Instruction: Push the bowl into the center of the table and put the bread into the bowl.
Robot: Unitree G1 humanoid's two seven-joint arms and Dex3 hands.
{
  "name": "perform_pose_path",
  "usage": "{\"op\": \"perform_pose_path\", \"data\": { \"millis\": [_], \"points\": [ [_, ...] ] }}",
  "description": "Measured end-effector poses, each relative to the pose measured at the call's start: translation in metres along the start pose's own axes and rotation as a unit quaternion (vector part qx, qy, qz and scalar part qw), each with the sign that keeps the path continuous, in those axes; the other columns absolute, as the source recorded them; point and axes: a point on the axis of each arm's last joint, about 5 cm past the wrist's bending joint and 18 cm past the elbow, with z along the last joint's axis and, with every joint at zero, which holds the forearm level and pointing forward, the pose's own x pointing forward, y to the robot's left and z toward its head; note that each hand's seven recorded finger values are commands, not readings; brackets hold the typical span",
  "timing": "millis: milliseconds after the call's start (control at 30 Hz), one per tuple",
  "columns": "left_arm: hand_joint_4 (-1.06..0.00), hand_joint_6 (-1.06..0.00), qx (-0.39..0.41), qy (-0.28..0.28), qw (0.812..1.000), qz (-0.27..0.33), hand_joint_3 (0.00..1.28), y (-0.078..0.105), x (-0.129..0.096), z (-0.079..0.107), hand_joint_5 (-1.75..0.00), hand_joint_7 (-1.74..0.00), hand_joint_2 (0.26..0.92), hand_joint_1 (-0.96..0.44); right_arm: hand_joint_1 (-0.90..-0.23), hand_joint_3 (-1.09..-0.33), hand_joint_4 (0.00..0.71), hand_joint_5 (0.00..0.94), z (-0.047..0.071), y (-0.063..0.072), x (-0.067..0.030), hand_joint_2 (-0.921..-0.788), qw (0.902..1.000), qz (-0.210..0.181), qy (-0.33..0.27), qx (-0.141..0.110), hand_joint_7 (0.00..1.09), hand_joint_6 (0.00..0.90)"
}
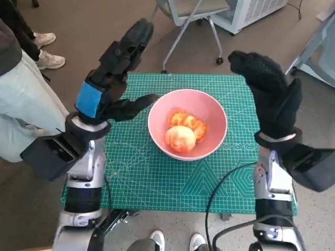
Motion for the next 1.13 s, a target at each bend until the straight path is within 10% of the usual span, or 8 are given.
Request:
{"op": "perform_pose_path", "data": {
  "millis": [1133],
  "points": [
    [-0.11, -0.19, -0.035, 0.01, 0.999, -0.01, 0.44, -0.0083, -0.0035, -0.0079, 0.0, -0.01, 0.921, -0.61, -0.697, -0.741, 0.173, 0.0, 0.0049, -0.001, 0.0106, -0.921, 0.9997, 0.011, -0.001, -0.02, 0.55, 0.044]
  ]
}}
